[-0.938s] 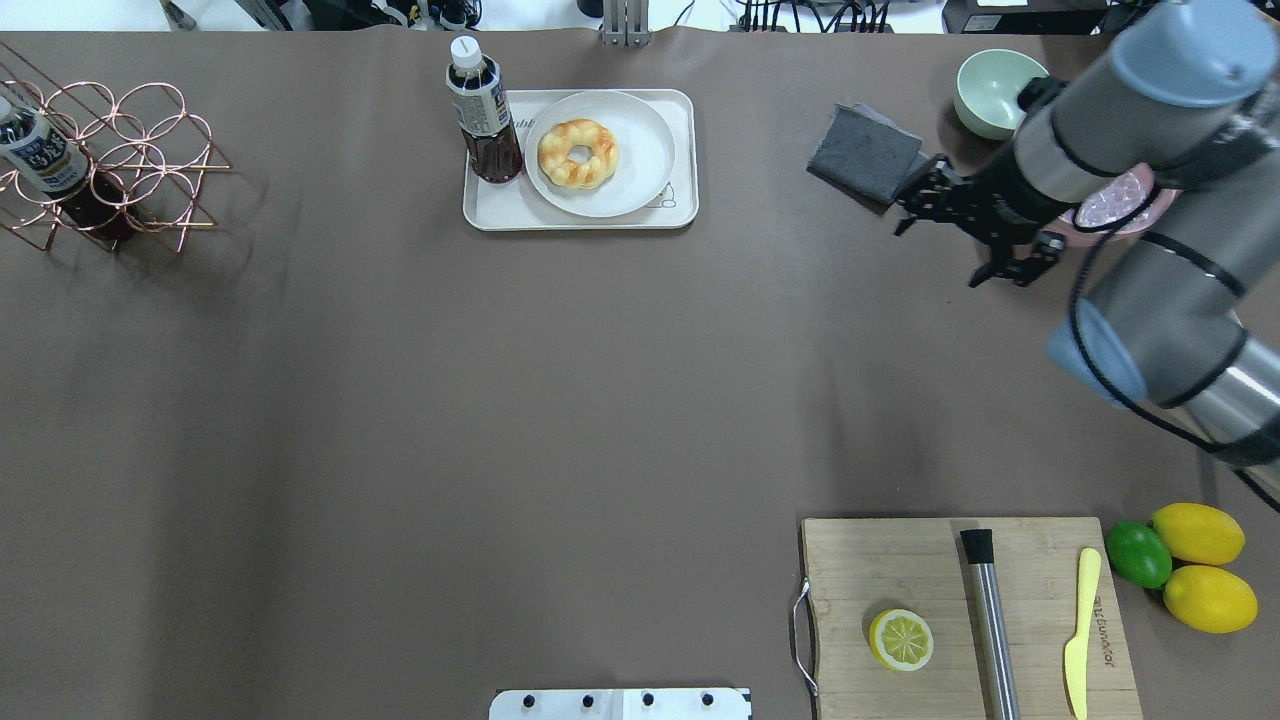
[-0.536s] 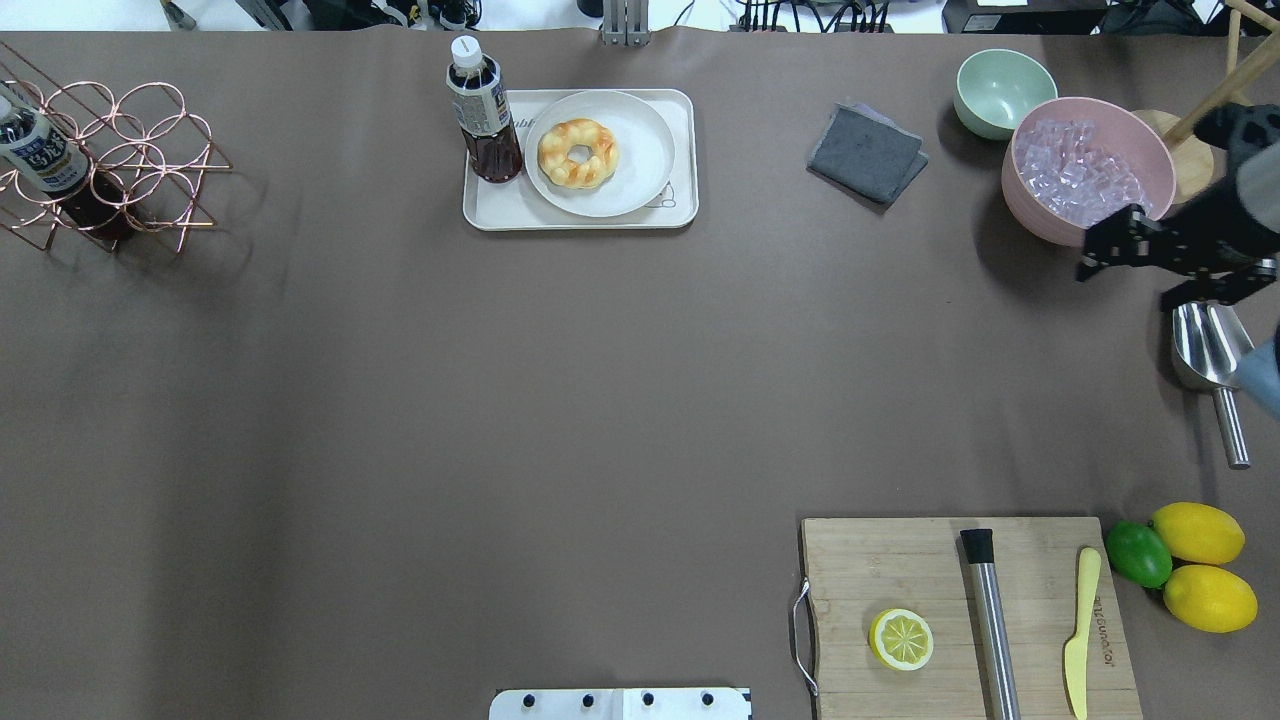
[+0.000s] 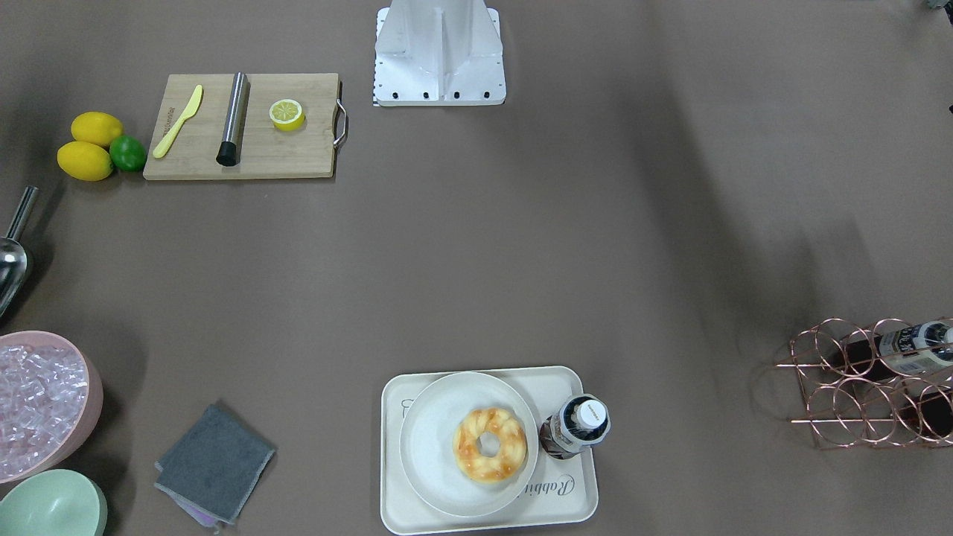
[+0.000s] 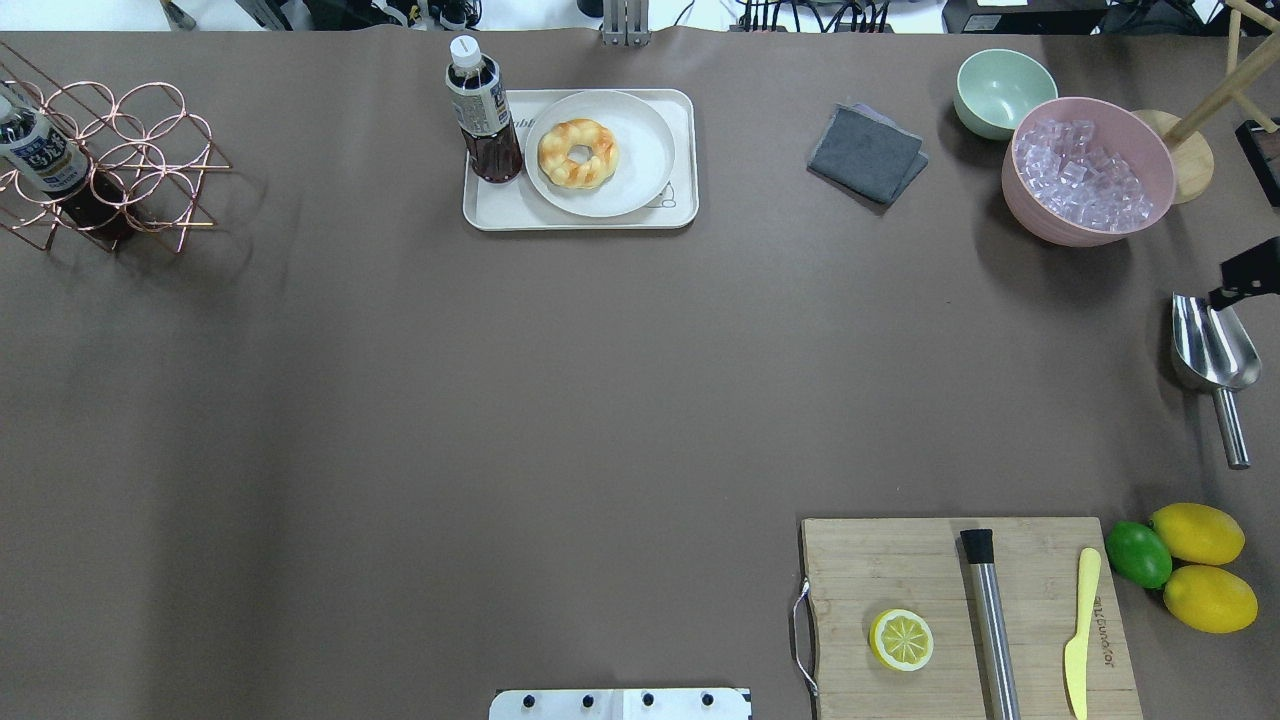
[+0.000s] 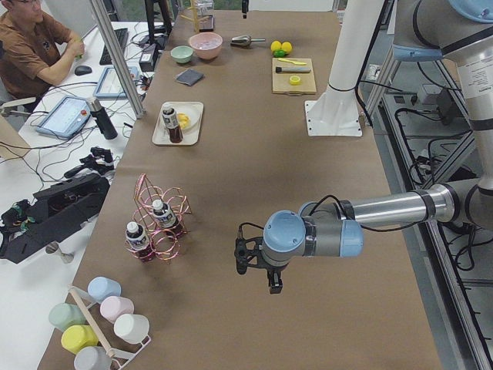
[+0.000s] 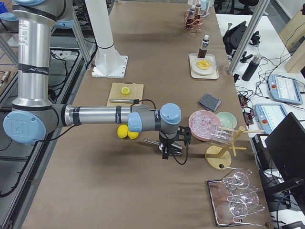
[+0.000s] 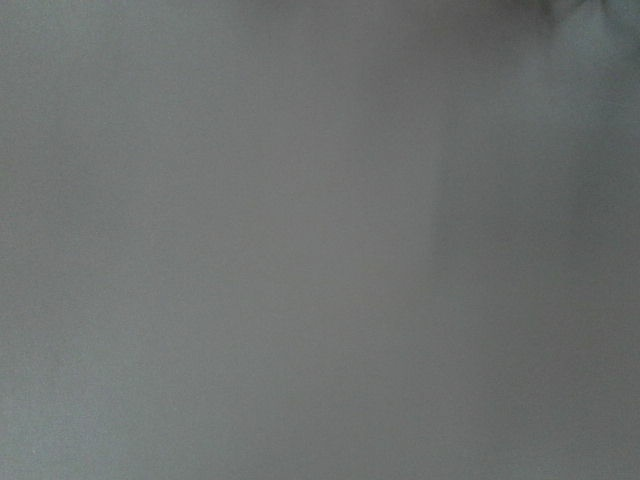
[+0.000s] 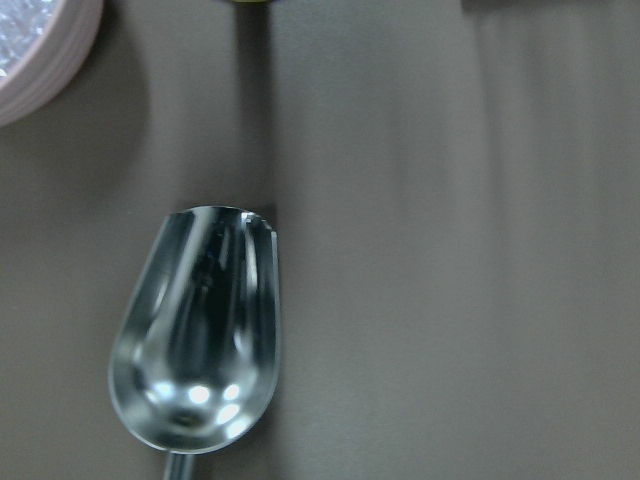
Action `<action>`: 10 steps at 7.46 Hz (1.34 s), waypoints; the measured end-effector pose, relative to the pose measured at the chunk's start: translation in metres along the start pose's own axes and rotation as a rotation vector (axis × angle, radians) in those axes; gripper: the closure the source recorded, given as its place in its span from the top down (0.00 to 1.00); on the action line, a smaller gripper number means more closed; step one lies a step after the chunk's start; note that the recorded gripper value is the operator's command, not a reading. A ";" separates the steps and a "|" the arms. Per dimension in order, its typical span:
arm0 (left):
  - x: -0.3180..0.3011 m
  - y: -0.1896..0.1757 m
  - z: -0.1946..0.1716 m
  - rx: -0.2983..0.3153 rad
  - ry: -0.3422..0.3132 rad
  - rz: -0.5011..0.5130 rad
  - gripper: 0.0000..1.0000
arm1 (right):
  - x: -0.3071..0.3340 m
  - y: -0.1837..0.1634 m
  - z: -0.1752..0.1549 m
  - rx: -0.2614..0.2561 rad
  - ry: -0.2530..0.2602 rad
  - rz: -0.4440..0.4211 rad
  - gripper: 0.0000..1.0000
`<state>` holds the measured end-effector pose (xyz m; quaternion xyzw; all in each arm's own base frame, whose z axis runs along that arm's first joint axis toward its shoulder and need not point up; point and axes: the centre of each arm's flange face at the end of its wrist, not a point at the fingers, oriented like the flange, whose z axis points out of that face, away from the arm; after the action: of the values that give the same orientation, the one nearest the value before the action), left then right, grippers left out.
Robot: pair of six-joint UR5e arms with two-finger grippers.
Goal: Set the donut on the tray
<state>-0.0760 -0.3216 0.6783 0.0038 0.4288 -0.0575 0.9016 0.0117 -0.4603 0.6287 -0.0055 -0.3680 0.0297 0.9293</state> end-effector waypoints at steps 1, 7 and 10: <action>0.001 0.000 -0.001 0.002 0.004 0.003 0.98 | 0.032 -0.001 0.000 -0.001 0.004 -0.031 1.00; 0.024 -0.018 -0.011 0.024 0.020 0.056 0.98 | 0.102 -0.021 0.001 0.003 0.006 -0.106 1.00; 0.052 -0.033 -0.005 0.010 -0.027 0.138 0.98 | 0.080 -0.041 -0.011 -0.003 0.006 -0.106 1.00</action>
<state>-0.0509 -0.3589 0.6361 0.0368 0.4151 0.0026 0.9090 0.0792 -0.4964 0.6766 0.0125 -0.3648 -0.0204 0.9308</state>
